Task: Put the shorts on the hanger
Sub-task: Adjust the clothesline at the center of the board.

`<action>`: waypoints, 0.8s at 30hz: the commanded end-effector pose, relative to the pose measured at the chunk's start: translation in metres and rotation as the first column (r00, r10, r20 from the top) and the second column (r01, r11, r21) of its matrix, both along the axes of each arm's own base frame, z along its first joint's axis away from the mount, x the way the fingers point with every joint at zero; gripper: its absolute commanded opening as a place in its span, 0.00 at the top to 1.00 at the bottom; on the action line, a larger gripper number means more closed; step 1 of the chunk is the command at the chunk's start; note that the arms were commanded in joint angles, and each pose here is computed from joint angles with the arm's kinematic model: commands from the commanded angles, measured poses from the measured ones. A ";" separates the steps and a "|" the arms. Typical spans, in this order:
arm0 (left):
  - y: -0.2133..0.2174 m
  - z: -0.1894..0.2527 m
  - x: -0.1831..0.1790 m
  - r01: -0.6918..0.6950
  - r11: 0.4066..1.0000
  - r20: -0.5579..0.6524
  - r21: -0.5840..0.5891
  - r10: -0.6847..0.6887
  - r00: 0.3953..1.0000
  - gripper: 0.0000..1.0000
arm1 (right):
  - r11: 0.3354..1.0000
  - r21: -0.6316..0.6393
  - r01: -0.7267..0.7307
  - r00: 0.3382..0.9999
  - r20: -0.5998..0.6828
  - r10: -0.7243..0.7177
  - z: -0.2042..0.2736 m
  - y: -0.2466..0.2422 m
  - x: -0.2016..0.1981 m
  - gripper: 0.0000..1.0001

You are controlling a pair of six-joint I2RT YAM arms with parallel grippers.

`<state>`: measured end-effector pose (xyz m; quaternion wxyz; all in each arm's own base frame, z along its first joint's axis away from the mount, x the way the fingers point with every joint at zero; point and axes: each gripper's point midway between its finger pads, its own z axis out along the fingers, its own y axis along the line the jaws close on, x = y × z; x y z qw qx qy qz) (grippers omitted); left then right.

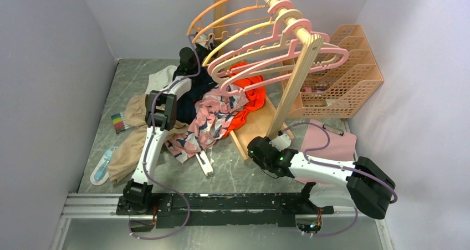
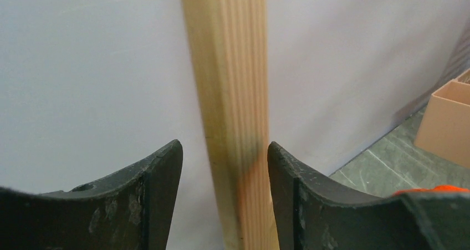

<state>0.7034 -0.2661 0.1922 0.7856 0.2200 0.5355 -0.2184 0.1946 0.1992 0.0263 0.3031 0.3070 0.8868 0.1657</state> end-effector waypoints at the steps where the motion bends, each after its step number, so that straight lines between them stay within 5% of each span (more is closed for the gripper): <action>1: -0.028 -0.004 -0.010 0.039 0.999 0.080 0.034 -0.041 0.996 0.38 | 0.631 -0.229 -0.741 0.671 -0.249 0.698 -0.057 0.002 -0.056 1.00; 4: -0.031 -0.004 -0.011 0.036 0.999 0.083 0.023 -0.037 0.996 0.40 | 0.630 -0.229 -0.742 0.671 -0.248 0.699 -0.057 0.001 -0.056 1.00; 14: -0.027 0.001 -0.008 0.002 1.000 0.103 0.026 -0.004 0.995 0.66 | 0.629 -0.227 -0.744 0.669 -0.247 0.702 -0.057 0.002 -0.057 1.00; 19: -0.025 0.003 -0.008 -0.009 1.000 0.113 0.023 0.006 0.994 0.91 | 0.633 -0.228 -0.740 0.672 -0.249 0.697 -0.057 0.001 -0.057 1.00; 24: -0.018 0.003 -0.015 -0.035 0.999 0.111 0.013 0.033 0.993 0.93 | 0.637 -0.230 -0.736 0.677 -0.252 0.692 -0.057 0.000 -0.057 1.00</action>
